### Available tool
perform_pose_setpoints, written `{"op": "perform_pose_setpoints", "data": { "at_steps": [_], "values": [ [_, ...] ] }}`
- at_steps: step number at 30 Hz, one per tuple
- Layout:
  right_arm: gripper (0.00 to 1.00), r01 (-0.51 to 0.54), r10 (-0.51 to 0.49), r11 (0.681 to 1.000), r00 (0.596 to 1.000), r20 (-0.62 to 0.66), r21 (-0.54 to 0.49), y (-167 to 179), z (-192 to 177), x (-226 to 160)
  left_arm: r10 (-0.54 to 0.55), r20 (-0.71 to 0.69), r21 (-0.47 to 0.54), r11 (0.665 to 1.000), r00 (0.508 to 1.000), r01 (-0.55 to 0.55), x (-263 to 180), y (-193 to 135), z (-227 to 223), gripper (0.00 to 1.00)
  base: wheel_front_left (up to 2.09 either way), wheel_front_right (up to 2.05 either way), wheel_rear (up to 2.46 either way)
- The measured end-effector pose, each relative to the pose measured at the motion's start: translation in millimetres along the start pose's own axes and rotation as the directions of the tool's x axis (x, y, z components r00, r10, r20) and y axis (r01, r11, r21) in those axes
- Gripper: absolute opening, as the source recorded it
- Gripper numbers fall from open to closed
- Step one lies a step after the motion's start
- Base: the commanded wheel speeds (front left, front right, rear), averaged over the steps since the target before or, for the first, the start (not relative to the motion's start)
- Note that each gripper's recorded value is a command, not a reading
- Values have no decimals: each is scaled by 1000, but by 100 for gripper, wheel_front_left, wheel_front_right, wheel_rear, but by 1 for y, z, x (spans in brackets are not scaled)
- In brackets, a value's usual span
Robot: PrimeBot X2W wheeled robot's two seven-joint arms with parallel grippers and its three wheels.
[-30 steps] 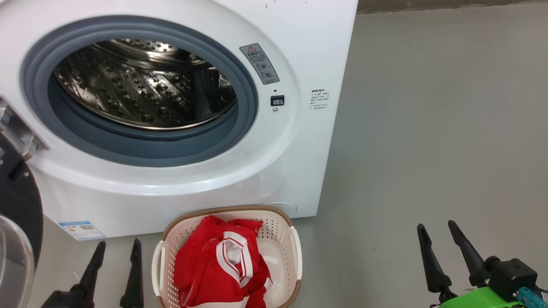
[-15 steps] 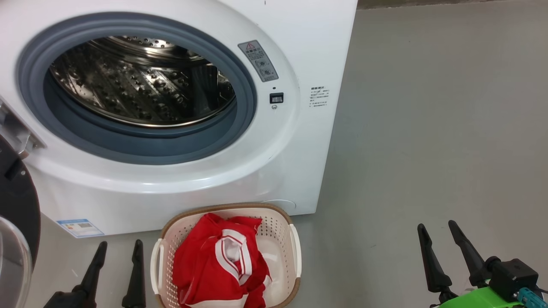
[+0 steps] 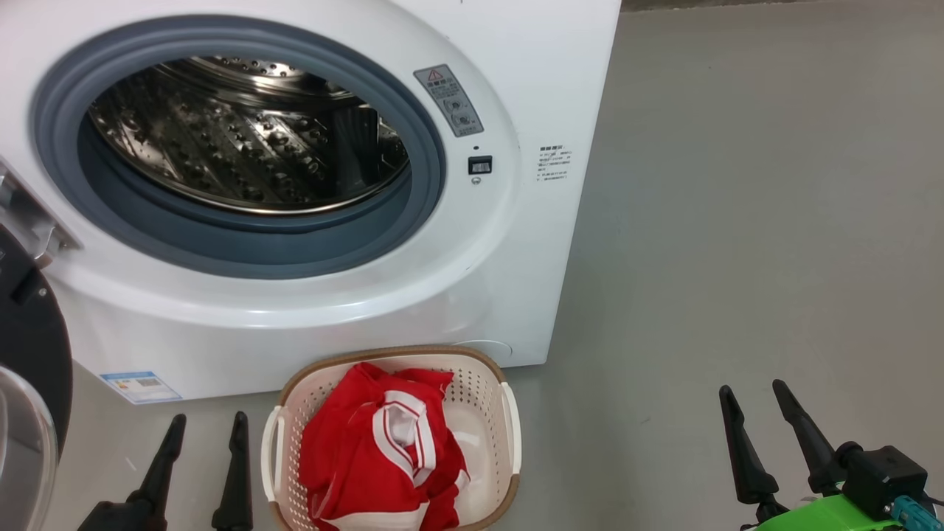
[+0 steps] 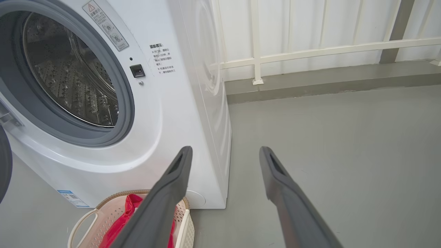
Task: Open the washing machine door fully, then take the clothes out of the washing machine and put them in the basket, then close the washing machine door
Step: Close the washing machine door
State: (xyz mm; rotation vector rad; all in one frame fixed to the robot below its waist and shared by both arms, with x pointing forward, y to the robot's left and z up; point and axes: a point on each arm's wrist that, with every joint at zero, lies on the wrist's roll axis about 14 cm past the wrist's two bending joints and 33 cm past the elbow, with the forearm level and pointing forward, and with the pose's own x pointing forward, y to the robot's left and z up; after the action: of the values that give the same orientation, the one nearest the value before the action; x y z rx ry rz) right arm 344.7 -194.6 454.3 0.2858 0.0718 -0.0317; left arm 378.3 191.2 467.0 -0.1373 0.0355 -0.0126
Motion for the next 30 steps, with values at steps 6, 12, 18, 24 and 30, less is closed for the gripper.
{"op": "perform_pose_setpoints", "data": {
  "at_steps": [6,12,18,24,30],
  "values": [
    [100,1,-1,1000,1000,-1,0,0,0,0,-2,0,-1,1000,1000,2,0,-1,0,100,-104,104,0],
    [100,3,-3,1000,1000,-4,1,-1,-1,0,-3,-1,-1,1000,1000,3,1,-1,0,100,-165,160,4],
    [100,4,-4,1000,1000,-6,2,-1,-2,1,-10,8,-3,1000,1000,10,2,-3,2,100,-157,151,6],
    [100,3,-3,1000,1000,-7,3,0,-2,1,-12,11,-2,1000,1000,12,2,-4,3,100,-82,82,0],
    [100,1,-1,1000,1000,-7,3,0,-2,1,-9,9,0,1000,1000,9,2,-3,3,100,-10,10,0]
  ]
}}
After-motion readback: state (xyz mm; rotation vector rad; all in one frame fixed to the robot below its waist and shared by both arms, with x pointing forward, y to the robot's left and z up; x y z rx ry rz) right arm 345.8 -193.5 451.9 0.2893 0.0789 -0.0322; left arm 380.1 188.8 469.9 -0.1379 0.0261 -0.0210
